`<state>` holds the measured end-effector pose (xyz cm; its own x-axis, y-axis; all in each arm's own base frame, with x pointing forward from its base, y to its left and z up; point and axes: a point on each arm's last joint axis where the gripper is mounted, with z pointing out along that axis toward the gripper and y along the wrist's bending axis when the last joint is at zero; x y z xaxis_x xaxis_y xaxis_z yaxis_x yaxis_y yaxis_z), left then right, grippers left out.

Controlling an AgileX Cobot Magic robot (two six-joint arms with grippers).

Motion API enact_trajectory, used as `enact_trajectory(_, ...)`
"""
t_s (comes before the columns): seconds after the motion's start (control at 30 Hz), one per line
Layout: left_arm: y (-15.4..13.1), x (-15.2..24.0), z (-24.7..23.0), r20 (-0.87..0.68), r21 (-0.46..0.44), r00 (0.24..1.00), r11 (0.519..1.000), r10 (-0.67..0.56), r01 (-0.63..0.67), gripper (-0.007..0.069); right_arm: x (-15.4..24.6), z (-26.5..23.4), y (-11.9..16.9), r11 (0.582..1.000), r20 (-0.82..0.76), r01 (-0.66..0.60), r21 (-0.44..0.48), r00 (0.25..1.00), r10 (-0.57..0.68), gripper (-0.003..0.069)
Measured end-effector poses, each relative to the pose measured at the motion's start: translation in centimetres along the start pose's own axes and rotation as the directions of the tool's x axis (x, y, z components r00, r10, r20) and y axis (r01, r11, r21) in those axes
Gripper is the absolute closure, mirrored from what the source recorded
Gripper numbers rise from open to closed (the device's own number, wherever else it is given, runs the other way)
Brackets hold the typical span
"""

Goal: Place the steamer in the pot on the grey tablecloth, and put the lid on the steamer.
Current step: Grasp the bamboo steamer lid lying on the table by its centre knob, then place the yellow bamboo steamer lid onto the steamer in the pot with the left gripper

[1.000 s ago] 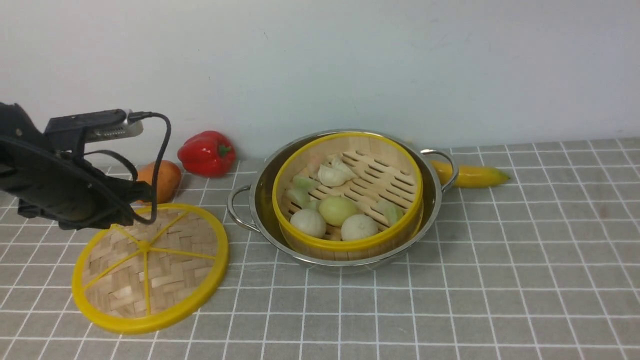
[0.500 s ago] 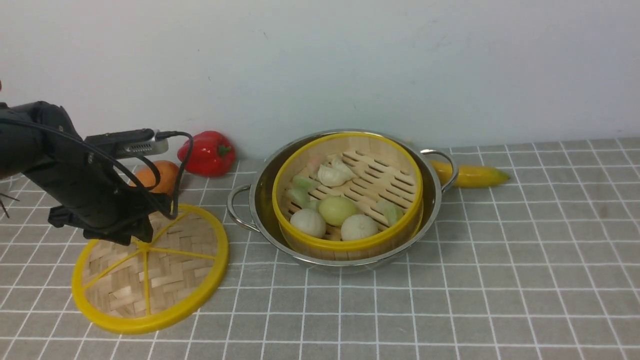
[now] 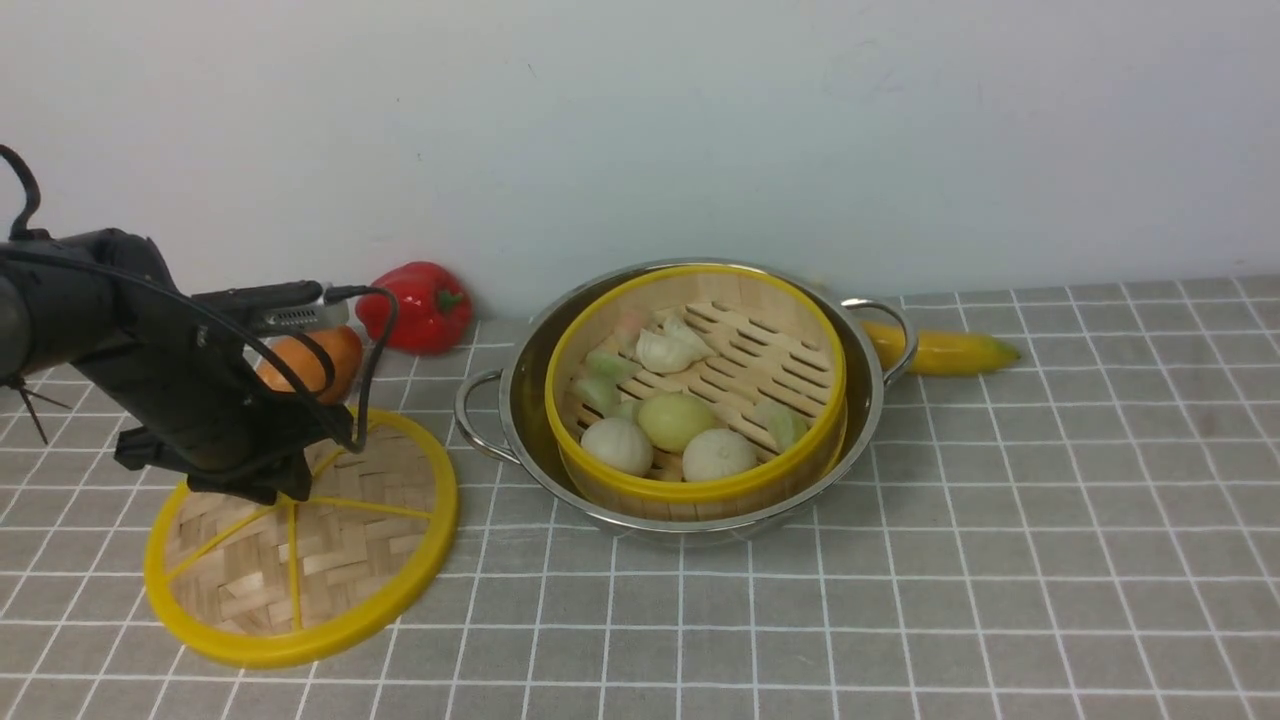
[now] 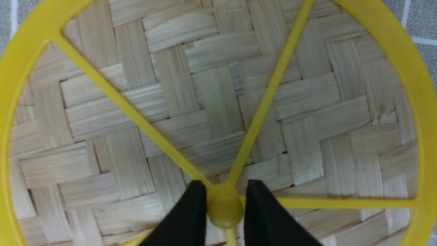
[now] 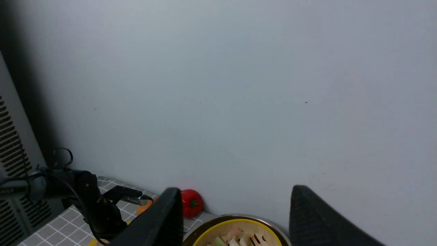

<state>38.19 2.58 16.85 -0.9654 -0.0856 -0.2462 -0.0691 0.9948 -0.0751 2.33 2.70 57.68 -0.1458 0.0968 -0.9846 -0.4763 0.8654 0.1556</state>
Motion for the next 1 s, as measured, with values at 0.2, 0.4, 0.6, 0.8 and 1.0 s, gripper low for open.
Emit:
enact_trajectory(0.2,0.5,-1.0,-2.3,-0.049,-0.067,0.997,0.996,0.056,-0.059,0.0512,0.0,0.0,0.0,1.0,0.001,-0.004,-0.002,1.0,0.004,0.0237)
enact_trajectory(0.4,-1.3,-4.4,-9.7,0.092,-0.107,0.989,0.989,0.114,-0.104,0.0512,0.0,0.0,0.0,1.0,0.001,-0.009,-0.002,1.0,0.009,0.0237)
enact_trajectory(0.6,-12.8,-5.8,-12.5,0.243,0.005,0.904,0.932,0.351,-0.363,0.0512,0.0,0.0,0.0,0.999,0.001,-0.032,-0.002,0.999,0.032,0.0237)
enact_trajectory(0.8,-22.1,-5.1,-10.8,0.295,0.068,0.82,0.845,0.491,-0.53,0.0512,0.0,0.0,0.0,0.998,0.001,-0.065,-0.002,0.998,0.065,0.0237)
enact_trajectory(1.0,-24.8,-5.0,-7.6,0.265,0.086,0.804,0.818,0.532,-0.569,0.0512,0.0,0.0,0.1,0.997,0.0,-0.081,-0.005,0.997,0.081,0.0237)
